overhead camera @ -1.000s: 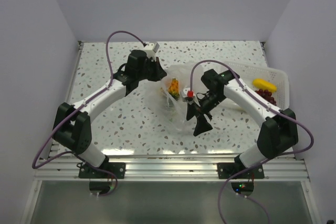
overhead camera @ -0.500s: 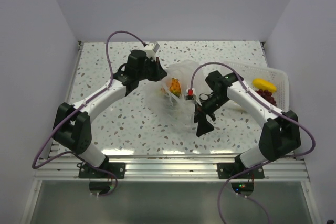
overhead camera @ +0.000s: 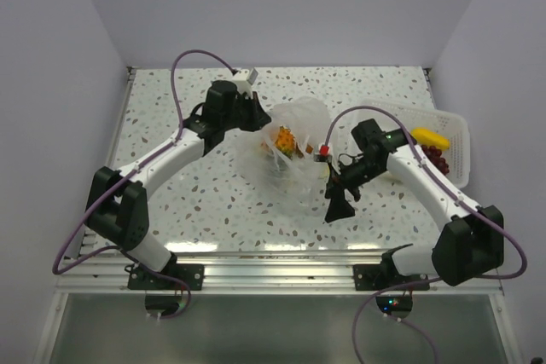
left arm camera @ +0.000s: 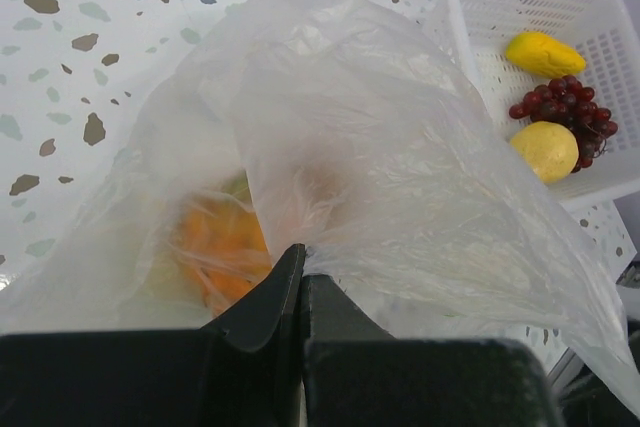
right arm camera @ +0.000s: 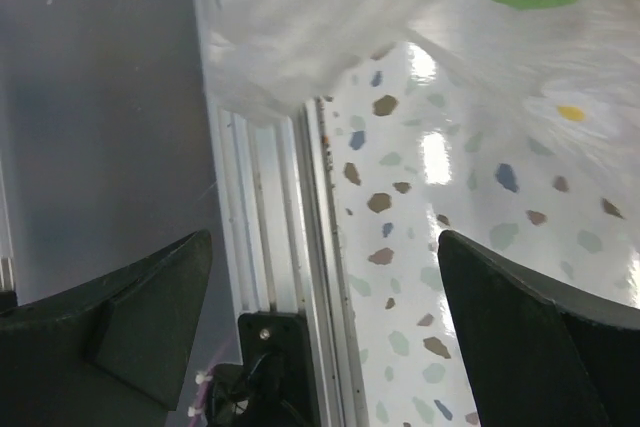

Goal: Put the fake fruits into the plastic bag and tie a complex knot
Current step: Pick up the fake fruit from the bin.

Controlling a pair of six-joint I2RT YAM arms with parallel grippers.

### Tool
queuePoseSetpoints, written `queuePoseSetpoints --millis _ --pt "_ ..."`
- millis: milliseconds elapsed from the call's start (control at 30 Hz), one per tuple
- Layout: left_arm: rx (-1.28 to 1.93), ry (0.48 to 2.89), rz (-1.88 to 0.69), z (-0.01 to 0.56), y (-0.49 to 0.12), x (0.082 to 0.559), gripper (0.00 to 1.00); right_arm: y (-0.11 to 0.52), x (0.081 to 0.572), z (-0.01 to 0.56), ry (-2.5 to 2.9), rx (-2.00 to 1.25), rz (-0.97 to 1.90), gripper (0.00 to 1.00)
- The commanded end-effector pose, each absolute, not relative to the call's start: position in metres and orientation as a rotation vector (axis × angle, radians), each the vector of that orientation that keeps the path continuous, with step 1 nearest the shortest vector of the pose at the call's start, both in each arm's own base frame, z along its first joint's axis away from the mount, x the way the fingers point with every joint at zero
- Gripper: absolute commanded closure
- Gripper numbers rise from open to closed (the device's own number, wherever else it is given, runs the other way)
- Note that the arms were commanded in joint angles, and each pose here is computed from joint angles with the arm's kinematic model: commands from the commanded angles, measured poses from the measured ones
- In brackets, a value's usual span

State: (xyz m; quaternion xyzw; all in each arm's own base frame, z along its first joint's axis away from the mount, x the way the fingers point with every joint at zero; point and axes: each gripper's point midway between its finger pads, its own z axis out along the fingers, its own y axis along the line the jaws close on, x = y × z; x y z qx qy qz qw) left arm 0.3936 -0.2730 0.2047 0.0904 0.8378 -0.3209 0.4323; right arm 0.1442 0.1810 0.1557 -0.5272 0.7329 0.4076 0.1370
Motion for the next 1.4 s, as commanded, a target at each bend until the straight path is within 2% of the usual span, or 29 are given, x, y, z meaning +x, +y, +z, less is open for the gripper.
queuePoseSetpoints --millis 0,267,433,567,733,833,1067,1367 --pt "0.186 2.013 -0.821 0.228 -0.266 0.402 1.0 0.175 0.181 0.167 2.131 -1.338 1.166 0.01" --pt "0.163 2.025 -0.829 0.223 -0.258 0.393 1.0 0.181 0.329 0.199 2.025 -0.928 0.794 0.02" --pt "0.104 2.019 -0.81 0.227 -0.244 0.401 1.0 0.182 0.386 0.214 1.977 -0.862 0.68 0.02" --pt "0.057 2.019 -0.818 0.229 -0.237 0.408 1.0 0.198 0.367 0.206 2.025 -1.046 0.888 0.02" --pt "0.055 2.031 -0.827 0.224 -0.237 0.407 1.0 0.199 0.278 0.182 2.048 -1.4 1.223 0.02" --pt "0.049 2.046 -0.826 0.218 -0.237 0.406 1.0 0.19 0.247 0.171 2.03 -1.531 1.312 0.01" --pt "0.044 2.029 -0.817 0.224 -0.236 0.41 1.0 0.164 0.222 0.152 2.053 -1.658 1.226 0.01" --pt "0.029 2.032 -0.802 0.222 -0.232 0.408 1.0 0.123 0.216 0.167 2.078 -1.65 1.122 0.02"
